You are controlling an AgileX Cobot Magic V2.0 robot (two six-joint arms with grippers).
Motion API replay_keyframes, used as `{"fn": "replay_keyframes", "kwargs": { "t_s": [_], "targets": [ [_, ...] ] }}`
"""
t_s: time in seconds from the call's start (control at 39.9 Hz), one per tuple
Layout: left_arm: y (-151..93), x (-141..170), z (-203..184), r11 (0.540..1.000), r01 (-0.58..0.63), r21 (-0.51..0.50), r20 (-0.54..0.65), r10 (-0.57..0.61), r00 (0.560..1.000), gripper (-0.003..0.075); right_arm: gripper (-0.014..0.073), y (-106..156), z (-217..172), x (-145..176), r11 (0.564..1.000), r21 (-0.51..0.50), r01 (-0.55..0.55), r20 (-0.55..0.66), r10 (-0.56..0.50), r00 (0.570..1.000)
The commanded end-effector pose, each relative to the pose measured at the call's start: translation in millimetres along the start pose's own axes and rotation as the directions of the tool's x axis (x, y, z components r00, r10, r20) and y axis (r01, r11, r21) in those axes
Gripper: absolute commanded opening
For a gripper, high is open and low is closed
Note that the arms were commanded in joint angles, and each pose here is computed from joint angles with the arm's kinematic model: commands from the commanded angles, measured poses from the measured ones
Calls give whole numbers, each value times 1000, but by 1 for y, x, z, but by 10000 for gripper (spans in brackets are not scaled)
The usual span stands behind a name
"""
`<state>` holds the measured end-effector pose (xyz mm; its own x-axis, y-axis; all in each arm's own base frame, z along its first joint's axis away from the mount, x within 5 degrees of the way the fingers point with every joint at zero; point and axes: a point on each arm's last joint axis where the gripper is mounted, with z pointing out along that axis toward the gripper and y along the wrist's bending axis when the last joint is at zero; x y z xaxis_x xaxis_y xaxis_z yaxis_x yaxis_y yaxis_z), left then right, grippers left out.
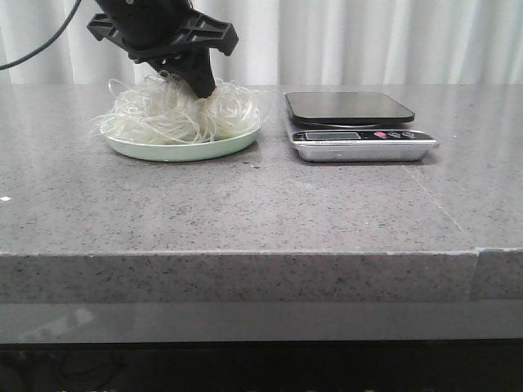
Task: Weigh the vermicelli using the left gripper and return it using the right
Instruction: 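Lift the vermicelli with the left gripper and release it onto the scale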
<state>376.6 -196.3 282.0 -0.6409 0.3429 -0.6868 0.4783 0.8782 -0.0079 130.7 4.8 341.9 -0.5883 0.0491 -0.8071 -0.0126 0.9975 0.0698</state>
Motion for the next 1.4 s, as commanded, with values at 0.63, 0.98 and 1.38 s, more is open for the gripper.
{"fn": "replay_keyframes", "kwargs": {
  "t_s": [0.63,0.98,1.38],
  "targets": [
    [-54,-109,-145,992,-95,83,556,33,831,155,538,1,-4,-12,1000,0,11,80,-11,997],
    [-99,-135,-95,978,-161,133,582,54,812,155,538,1,-4,-12,1000,0,11,80,-11,997],
    [-109,-122,-15,977,-158,145,463,74,883,285,538,1,-4,-12,1000,0,11,80,-11,997]
  ]
}}
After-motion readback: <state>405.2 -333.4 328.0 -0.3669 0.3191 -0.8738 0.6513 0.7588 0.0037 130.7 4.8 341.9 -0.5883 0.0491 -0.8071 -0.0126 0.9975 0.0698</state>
